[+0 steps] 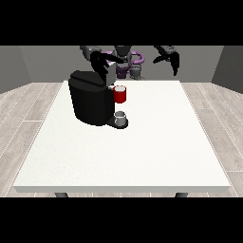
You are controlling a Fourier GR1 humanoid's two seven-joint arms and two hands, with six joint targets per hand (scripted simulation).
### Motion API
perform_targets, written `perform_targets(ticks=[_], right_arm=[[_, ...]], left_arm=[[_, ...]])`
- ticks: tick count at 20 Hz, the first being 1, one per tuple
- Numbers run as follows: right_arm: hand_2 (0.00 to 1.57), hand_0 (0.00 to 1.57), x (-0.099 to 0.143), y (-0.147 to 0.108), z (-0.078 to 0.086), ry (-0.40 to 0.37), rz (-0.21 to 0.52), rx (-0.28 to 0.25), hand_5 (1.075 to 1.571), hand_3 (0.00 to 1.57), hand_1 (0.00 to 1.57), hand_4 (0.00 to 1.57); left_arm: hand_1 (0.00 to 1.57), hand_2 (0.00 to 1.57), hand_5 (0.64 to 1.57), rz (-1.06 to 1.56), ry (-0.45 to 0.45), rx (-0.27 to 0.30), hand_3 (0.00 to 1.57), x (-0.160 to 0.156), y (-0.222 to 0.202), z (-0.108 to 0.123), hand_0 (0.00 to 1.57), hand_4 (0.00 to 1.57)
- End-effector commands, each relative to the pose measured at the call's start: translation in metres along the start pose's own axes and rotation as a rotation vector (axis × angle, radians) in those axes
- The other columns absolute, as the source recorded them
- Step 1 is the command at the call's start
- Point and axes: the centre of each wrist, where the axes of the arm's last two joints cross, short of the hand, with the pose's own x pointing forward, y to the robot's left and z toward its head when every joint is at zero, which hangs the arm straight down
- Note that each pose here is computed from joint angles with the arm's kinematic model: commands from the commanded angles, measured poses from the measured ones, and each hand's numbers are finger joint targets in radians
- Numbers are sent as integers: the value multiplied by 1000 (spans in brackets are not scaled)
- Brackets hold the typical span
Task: Insert the coffee pod into the coffee machine and close the lid
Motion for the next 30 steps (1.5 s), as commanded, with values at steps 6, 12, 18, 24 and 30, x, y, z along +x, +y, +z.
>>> perform_targets(ticks=[6, 12, 18, 24, 30], right_arm=[[0, 0, 54, 40, -5, -147, 113, 108, 1571, 0, 0, 82], [0, 0, 93, 22, -11, -191, 170, 3, 1571, 0, 0, 241], [0, 0, 114, 14, -2, -210, 187, -23, 1571, 0, 0, 87], [0, 0, 155, -10, 10, -236, 204, -116, 1571, 0, 0, 0], [0, 0, 178, -21, 16, -311, 205, -137, 1571, 0, 0, 0]], left_arm=[[0, 0, 1571, -3, -12, -42, 0, 1, -4, -8, 0, 326], [0, 0, 1571, -12, -84, -112, 0, 17, -17, -21, 0, 407], [0, 0, 1571, -16, -143, -135, 0, 30, -23, -33, 0, 429], [0, 0, 1571, -8, -191, -173, 0, 43, -32, -45, 0, 368], [0, 0, 1571, -9, -284, -222, 0, 69, -37, -61, 0, 362]])
